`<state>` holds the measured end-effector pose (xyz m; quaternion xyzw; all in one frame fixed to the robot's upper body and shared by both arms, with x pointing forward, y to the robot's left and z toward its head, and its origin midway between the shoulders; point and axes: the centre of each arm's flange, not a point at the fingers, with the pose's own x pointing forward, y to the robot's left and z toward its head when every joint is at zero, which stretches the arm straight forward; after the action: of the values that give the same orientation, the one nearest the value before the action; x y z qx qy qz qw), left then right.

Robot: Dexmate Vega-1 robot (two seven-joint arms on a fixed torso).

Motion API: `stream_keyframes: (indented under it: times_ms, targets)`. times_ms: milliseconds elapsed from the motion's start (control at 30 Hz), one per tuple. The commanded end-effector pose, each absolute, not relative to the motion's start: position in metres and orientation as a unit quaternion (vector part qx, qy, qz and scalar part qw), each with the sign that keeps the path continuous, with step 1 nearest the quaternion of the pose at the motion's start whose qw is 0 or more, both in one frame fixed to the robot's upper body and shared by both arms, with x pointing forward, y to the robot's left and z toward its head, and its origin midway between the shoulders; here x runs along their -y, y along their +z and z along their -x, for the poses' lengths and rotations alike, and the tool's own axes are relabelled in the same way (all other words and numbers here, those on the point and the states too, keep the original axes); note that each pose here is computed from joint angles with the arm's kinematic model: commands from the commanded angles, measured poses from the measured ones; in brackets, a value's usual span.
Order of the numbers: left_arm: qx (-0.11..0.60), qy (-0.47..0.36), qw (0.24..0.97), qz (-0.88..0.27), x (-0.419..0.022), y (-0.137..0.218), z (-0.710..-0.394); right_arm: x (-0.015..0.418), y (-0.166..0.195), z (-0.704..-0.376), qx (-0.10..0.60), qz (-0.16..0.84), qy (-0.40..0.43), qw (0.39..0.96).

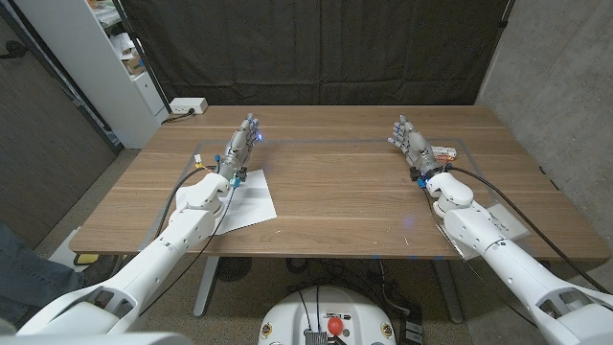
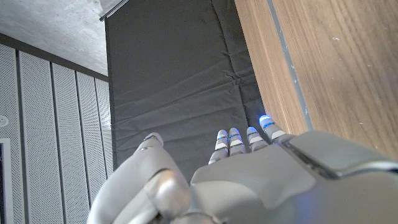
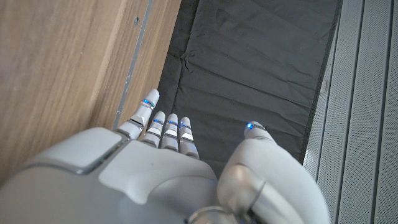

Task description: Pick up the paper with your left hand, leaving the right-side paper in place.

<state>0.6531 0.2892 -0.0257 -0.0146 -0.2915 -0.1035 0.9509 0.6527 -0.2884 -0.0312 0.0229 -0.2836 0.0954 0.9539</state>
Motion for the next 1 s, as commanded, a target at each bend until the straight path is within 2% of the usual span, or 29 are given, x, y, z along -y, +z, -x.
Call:
stream_keyframes:
  times_ms: [33, 1000]
  targets:
    - [0.289, -0.104, 0.952, 0.013, -0.288, -0.026, -0.654, 0.285, -0.037, -0.654, 0.274, -0.027, 0.092, 0.957]
    - [0.311, -0.084, 0.947, -0.010, -0.298, -0.024, -0.638, 0.281, -0.042, -0.657, 0.268, -0.030, 0.080, 0.959]
